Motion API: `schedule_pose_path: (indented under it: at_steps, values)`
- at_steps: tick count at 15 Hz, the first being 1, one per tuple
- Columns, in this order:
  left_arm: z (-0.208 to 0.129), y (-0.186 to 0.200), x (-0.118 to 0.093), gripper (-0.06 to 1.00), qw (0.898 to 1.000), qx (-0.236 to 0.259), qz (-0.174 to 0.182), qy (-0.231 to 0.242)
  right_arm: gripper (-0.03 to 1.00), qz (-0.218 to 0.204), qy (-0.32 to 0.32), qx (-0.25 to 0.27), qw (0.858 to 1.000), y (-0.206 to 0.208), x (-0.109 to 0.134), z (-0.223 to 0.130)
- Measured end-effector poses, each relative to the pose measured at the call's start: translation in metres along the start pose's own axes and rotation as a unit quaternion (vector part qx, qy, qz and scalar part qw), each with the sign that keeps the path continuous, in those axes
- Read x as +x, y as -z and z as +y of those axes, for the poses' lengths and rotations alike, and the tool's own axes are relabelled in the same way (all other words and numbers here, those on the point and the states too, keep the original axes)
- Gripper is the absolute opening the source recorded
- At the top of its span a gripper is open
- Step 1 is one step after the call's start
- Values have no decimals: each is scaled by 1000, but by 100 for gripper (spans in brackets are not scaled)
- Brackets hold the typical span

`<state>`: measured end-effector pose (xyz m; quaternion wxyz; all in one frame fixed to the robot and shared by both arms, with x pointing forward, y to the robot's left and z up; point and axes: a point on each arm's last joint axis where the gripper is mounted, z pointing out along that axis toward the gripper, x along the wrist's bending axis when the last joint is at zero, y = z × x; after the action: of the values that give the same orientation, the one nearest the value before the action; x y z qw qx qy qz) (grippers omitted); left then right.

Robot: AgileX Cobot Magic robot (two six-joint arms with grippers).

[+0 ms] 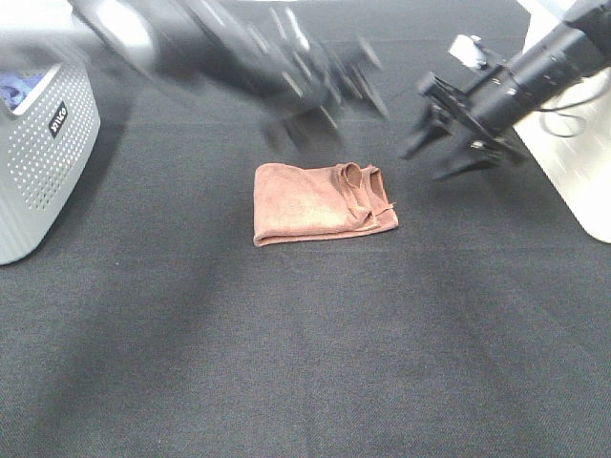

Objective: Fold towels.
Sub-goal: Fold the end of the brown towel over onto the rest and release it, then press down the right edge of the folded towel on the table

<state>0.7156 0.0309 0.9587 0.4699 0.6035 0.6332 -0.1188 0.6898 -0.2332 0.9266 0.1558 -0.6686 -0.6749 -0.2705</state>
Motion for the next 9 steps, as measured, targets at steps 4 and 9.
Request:
schedule_pose_path:
  at_steps: [4, 9]
  values:
    - [56, 63, 10, 65, 996, -73, 19, -54, 58, 49, 63, 19, 997, -35, 68, -15]
    - [63, 78, 20, 65, 997, -53, 21, -51, 58, 43, 78, -33, 995, -88, 88, -18]
